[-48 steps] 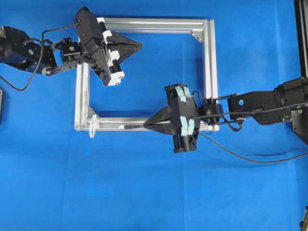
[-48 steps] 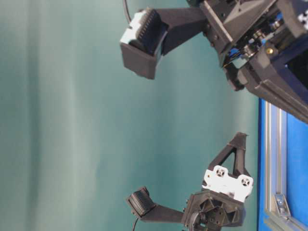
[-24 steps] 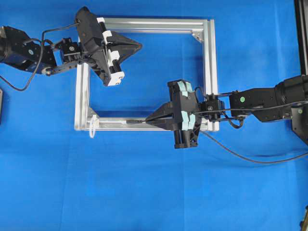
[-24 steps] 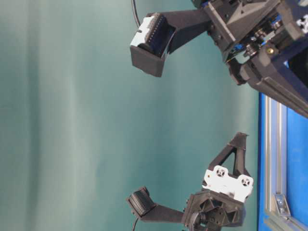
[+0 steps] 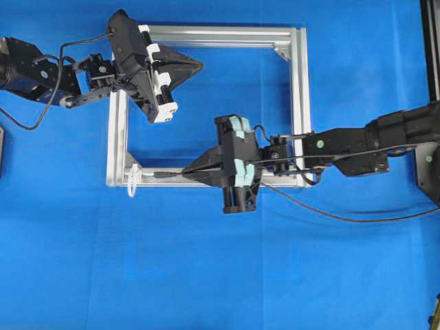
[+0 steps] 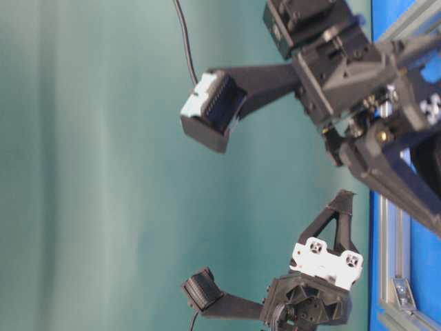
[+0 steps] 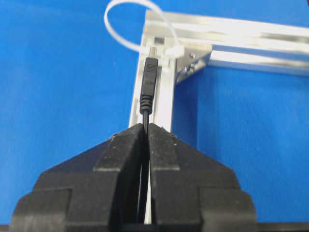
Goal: Insert the wire through the string loop located on the left side.
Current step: 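Carry the cable plug left toward the white zip-tie loop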
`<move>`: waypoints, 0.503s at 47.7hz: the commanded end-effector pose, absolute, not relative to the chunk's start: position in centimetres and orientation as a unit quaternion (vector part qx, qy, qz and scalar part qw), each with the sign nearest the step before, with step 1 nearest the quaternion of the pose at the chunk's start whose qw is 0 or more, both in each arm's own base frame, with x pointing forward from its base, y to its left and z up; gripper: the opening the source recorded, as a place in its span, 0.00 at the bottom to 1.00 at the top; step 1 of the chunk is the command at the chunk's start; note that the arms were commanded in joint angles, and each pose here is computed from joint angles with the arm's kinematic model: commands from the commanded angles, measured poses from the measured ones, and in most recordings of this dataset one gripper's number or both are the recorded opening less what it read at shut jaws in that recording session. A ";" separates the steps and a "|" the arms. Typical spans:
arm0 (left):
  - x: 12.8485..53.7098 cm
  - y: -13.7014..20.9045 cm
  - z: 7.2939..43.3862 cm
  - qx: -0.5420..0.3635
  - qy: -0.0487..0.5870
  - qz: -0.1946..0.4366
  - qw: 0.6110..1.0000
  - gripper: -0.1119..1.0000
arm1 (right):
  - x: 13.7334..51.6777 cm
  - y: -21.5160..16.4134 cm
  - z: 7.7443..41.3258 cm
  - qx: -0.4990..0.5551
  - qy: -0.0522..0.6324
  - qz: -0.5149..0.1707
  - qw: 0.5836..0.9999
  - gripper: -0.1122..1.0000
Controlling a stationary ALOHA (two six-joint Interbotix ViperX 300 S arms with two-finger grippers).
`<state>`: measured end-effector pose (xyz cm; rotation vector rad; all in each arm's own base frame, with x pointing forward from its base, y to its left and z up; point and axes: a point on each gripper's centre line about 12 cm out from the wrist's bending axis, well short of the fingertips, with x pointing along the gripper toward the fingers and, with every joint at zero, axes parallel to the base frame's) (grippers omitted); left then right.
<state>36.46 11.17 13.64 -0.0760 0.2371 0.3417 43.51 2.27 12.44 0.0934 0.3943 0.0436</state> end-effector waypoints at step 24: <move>36.6 11.1 15.1 -0.035 0.097 0.168 0.980 0.10 | 45.9 2.8 13.8 0.047 0.175 0.026 0.983 0.01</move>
